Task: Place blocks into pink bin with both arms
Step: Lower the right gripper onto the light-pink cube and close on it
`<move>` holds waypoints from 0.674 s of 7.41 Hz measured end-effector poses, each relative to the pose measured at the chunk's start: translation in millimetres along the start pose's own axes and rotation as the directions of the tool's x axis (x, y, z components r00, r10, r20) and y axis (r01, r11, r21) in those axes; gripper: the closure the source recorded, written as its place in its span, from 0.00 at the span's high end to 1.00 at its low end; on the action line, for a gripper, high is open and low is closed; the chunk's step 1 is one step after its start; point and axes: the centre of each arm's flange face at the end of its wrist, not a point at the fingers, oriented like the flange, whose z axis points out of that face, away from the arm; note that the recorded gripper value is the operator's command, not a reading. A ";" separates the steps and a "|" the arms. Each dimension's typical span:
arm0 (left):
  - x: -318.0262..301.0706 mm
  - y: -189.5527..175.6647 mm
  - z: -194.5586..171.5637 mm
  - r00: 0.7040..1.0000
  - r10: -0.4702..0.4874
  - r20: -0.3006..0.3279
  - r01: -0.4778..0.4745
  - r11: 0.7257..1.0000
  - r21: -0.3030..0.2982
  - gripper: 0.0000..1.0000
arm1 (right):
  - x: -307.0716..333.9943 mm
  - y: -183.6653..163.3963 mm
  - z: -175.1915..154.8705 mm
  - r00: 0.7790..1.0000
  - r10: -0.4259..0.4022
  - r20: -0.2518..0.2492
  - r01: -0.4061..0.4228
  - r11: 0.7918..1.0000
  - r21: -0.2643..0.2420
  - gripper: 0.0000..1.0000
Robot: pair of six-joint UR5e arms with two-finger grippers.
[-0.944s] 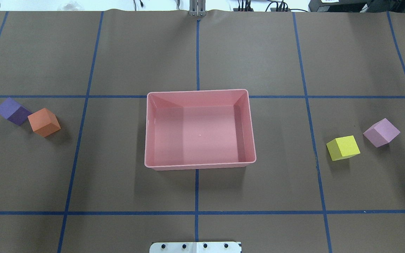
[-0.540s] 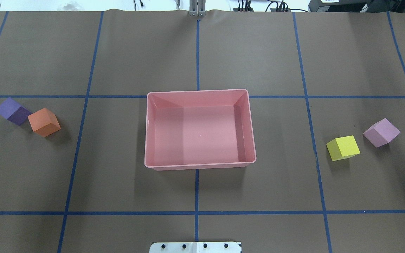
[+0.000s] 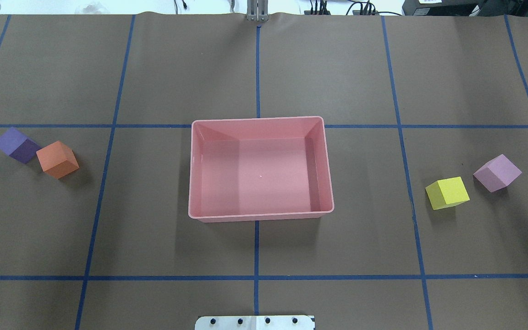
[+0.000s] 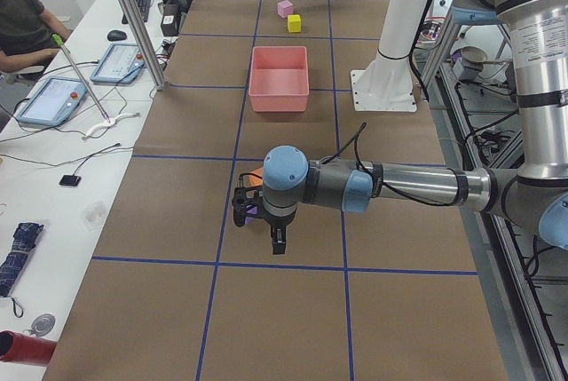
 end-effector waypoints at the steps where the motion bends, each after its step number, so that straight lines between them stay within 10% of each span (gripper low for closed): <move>1: 0.2 -0.1 -0.1 1.000 0.000 0.000 0.000 1.000 0.000 1.00 | -17.3 10.0 17.7 0.996 0.082 -0.018 -0.082 0.996 0.025 0.99; 5: 2.7 -1.4 -2.0 1.000 0.012 -0.004 -0.012 1.000 0.012 1.00 | -37.3 30.0 55.1 0.953 0.301 -0.020 -0.300 0.952 0.056 0.97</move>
